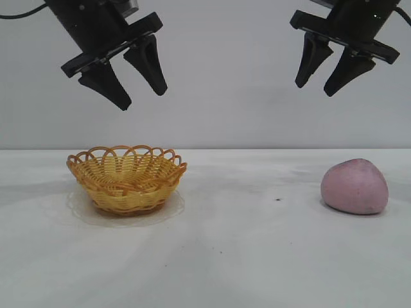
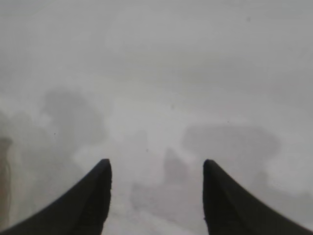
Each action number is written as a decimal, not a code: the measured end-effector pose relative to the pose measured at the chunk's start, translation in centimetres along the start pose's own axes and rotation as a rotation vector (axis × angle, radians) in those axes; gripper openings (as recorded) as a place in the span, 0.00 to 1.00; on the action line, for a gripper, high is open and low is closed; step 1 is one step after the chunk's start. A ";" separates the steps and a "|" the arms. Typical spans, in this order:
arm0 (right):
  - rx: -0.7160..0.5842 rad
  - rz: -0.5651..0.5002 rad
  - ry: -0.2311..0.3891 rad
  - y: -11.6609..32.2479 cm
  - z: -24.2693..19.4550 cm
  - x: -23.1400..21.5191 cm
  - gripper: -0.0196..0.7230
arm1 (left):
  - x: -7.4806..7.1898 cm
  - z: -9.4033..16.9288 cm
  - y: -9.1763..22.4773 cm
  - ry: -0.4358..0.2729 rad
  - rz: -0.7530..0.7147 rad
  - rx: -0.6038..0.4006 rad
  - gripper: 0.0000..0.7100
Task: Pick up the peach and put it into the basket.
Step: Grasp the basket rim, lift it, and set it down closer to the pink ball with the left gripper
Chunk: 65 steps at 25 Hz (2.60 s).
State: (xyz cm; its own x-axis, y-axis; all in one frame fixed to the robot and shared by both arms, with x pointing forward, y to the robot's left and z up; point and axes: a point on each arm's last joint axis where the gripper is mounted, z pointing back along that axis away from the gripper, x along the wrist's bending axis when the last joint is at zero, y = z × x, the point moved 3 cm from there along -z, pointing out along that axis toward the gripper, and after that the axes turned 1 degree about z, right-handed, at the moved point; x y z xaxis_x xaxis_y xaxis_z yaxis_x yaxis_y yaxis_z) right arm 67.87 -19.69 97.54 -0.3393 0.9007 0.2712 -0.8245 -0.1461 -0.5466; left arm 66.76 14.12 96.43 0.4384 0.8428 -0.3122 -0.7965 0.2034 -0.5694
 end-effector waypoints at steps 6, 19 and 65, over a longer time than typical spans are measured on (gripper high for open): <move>0.000 0.000 0.000 0.0 0.0 0.0 0.55 | 0.0 0.0 0.0 0.000 0.000 0.000 0.64; 0.001 0.007 0.001 0.0 0.0 0.0 0.55 | 1.0 2.7 -1.1 -0.133 -0.338 0.184 0.64; 0.034 0.035 -0.008 0.4 0.0 0.1 0.55 | 5.1 -6.9 1.7 -0.005 -0.552 0.507 0.15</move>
State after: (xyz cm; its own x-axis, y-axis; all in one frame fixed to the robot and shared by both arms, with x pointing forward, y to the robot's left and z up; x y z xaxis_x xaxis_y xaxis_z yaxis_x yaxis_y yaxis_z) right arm 67.49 -19.66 97.34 -0.3715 0.8915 0.2592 -0.8272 -0.1910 -0.5284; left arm 70.48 15.31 88.66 0.8287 0.5542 -0.0784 -0.5564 0.8007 -0.2219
